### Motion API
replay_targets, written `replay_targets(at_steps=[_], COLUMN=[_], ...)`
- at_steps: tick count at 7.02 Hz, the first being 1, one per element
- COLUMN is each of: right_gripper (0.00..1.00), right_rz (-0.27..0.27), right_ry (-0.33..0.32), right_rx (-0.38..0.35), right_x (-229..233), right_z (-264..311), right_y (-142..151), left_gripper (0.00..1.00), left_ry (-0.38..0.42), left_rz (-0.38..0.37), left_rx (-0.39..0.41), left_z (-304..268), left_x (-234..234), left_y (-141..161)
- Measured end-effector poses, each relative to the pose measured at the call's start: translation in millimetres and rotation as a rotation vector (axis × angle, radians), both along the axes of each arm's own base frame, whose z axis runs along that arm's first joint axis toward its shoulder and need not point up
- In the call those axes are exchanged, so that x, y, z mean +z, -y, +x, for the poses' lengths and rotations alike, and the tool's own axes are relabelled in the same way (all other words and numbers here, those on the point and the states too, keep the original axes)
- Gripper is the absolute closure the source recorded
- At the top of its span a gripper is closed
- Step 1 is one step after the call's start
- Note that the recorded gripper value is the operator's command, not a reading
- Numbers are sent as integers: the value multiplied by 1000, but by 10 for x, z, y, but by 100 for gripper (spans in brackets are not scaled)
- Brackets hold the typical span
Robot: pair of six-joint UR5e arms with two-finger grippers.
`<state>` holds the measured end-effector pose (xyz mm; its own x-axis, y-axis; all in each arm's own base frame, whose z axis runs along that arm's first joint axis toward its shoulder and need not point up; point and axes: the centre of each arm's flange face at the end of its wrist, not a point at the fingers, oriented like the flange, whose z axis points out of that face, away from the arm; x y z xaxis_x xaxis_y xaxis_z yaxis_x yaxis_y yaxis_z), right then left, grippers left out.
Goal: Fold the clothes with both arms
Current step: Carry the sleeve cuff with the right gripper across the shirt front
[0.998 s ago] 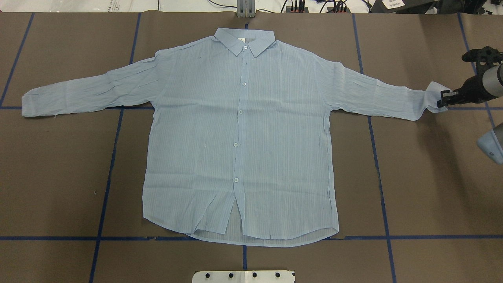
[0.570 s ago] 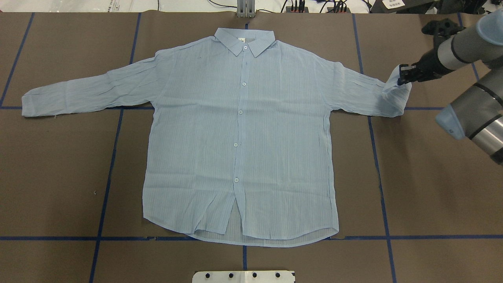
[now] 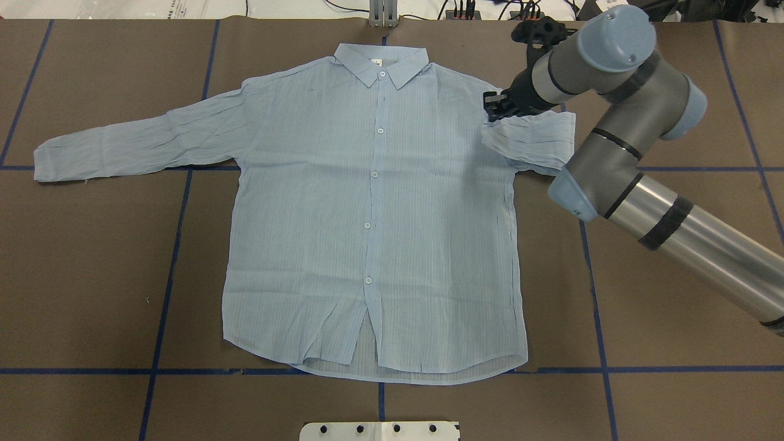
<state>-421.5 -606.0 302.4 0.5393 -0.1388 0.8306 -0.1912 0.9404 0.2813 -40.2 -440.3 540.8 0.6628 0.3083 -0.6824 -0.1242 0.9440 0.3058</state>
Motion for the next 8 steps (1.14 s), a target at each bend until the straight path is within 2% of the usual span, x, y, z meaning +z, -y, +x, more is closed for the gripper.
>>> replay_targets(at_steps=[2, 5, 6, 7, 8], right_gripper=[100, 100, 62, 1, 0], right_rz=[94, 175, 190, 200, 205], right_ry=[5, 3, -3, -8, -12], right_rx=[26, 47, 51, 54, 60], right_x=[-663, -1414, -1579, -1675, -1730], right_z=[-753, -1701, -1927, -2095, -2211], right_y=[-177, -516, -612, -706, -792], left_gripper=[0, 0, 0, 0, 0], left_ry=[0, 1, 1, 1, 1], left_rz=[-5, -22, -28, -30, -26], left_rx=[0, 0, 0, 0, 0], left_z=[0, 0, 0, 0, 1], left_x=[25, 112, 143, 179, 229], left_y=[0, 6, 8, 14, 25])
